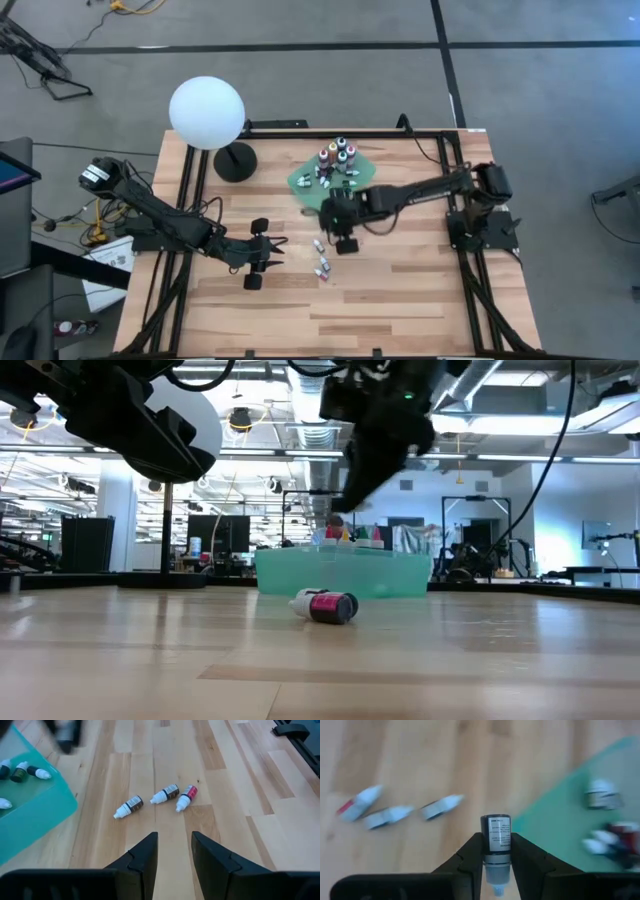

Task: Pick & Place food coloring
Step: Put the purple food coloring bottle into the green bin

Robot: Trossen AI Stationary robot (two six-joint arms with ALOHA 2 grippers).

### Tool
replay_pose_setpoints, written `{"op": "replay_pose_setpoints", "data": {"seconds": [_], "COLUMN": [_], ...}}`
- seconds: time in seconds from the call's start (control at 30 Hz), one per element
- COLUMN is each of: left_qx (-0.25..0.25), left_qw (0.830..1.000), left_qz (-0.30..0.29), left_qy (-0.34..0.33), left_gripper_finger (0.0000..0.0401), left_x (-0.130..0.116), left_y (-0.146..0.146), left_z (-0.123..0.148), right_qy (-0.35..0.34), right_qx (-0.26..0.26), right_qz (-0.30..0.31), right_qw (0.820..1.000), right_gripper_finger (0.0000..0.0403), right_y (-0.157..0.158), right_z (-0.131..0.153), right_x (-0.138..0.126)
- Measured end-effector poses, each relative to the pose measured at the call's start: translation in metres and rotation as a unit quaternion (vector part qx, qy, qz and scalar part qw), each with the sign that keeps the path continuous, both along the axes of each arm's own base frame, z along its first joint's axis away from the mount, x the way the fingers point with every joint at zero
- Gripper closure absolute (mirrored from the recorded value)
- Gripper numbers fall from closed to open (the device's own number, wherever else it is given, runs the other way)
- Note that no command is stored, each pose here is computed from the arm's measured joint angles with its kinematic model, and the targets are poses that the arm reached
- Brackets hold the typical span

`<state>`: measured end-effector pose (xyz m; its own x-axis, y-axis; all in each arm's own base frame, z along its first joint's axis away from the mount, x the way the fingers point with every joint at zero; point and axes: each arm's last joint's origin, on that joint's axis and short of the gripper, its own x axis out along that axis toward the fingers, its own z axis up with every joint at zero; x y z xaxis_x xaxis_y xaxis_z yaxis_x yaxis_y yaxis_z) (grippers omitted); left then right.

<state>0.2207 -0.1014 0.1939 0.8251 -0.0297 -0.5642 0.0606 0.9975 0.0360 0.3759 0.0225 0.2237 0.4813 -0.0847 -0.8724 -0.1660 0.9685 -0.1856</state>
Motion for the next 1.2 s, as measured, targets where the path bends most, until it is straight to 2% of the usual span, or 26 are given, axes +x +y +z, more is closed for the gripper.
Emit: {"op": "replay_pose_setpoints", "data": {"seconds": [0.13,0.27,0.5,0.83,1.2], "left_qx": [0.007,0.01,0.018,0.025,0.024], "left_qw": [1.0,1.0,1.0,0.999,0.999], "left_qz": [0.01,0.014,0.017,0.025,0.029], "left_qy": [-0.003,-0.005,-0.009,-0.012,-0.014], "left_gripper_finger": [0.0288,0.0288,0.0288,0.0288,0.0288], "left_x": [0.0,0.0,0.0,0.001,0.001], "left_y": [0.001,0.001,0.001,0.002,0.002], "left_z": [0.0,0.0,0.001,0.001,0.001], "right_qy": [-0.025,-0.053,-0.084,-0.058,-0.05], "right_qx": [-0.009,0.006,0.028,0.041,0.039], "right_qz": [-0.048,-0.119,-0.201,-0.244,-0.242], "right_qw": [0.998,0.991,0.976,0.967,0.968], "right_gripper_finger": [0.0324,0.0324,0.0322,0.0317,0.0314], "right_y": [-0.035,-0.068,-0.107,-0.127,-0.129], "right_z": [0.012,0.014,-0.003,-0.038,-0.039], "right_x": [0.006,0.008,0.018,0.025,0.023]}}
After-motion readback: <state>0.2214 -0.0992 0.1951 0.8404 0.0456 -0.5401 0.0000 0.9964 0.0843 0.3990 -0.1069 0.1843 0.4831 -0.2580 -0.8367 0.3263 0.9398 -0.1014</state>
